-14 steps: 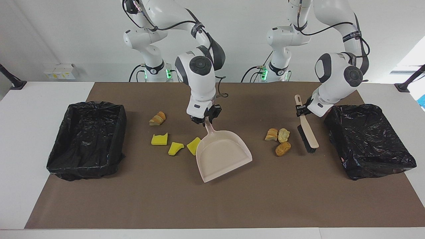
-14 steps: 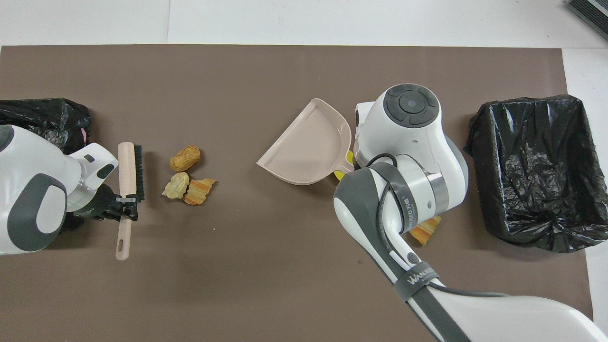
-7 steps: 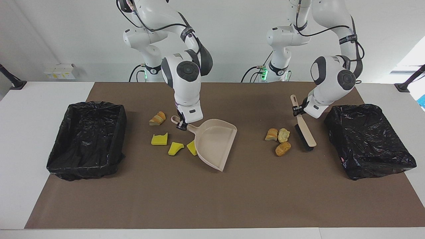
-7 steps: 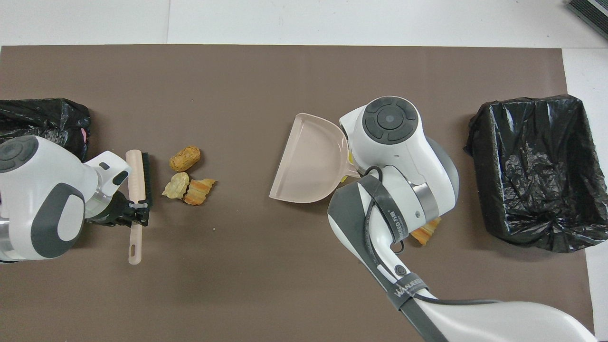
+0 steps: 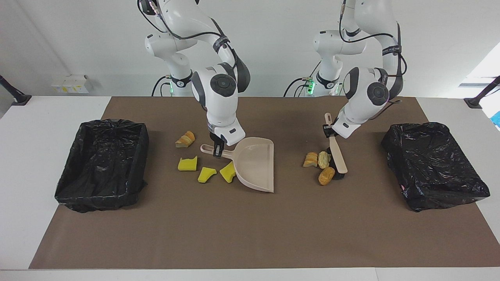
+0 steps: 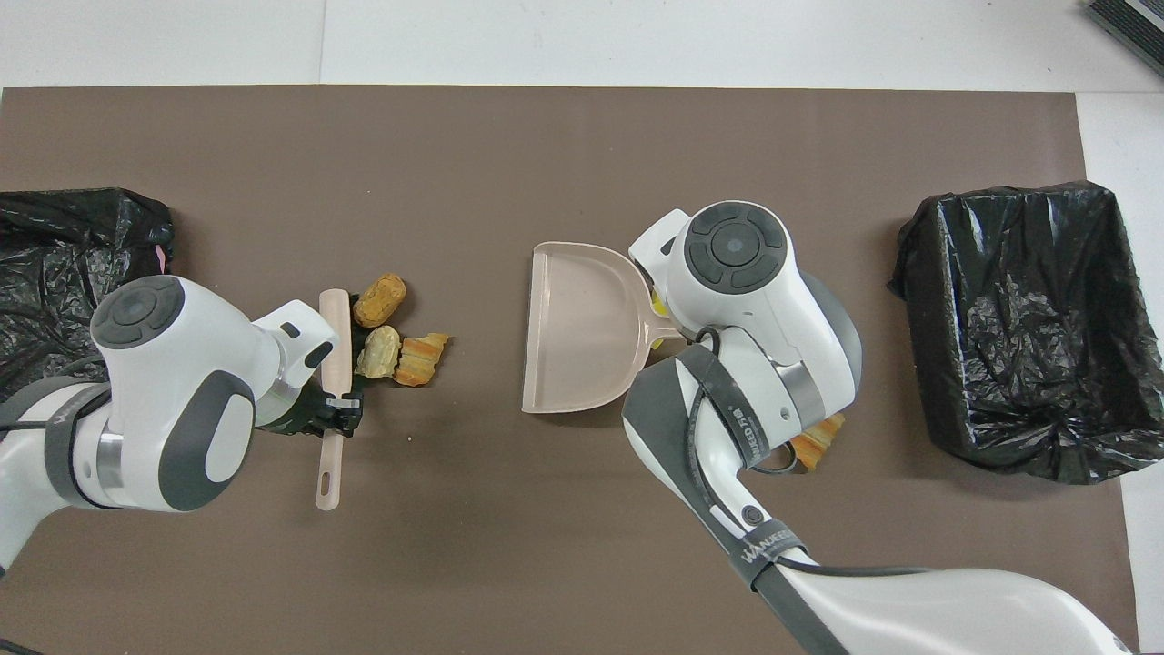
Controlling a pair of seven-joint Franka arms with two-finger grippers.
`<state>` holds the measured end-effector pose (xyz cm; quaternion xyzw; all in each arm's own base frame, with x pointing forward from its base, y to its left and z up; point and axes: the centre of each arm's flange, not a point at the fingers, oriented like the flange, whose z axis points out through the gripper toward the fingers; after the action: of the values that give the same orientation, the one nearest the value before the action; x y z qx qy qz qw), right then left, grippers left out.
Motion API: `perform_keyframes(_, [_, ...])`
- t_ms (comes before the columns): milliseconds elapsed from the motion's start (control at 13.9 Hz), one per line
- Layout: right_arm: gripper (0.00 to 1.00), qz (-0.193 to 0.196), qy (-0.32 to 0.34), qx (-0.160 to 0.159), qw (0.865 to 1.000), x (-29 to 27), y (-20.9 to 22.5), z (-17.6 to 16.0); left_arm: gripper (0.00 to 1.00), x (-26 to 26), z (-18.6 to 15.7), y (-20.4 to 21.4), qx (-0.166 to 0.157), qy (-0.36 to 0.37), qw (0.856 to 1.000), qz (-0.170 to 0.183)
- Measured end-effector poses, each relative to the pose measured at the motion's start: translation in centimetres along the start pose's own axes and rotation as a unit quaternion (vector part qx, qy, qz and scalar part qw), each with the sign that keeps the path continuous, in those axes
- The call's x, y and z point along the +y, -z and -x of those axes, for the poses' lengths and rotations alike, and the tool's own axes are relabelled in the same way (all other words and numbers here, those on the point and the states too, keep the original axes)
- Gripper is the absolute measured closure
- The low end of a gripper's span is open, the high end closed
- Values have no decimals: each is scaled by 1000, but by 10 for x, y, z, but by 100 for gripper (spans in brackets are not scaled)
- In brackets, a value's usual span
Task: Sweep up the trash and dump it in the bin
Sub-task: 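Sweep the bread chunks into the dustpan with the brush in the left gripper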
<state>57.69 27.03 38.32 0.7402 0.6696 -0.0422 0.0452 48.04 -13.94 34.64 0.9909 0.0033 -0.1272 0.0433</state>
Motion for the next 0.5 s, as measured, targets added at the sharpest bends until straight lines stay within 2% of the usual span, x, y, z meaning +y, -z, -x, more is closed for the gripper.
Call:
perform_keyframes(360, [69, 7, 14, 4, 1000, -4, -14, -18, 74, 68, 22, -9, -9, -15, 1000, 22])
perform_keyframes(504, [69, 8, 17, 4, 1000, -6, -14, -22, 74, 100, 33, -12, -2, -11, 999, 35])
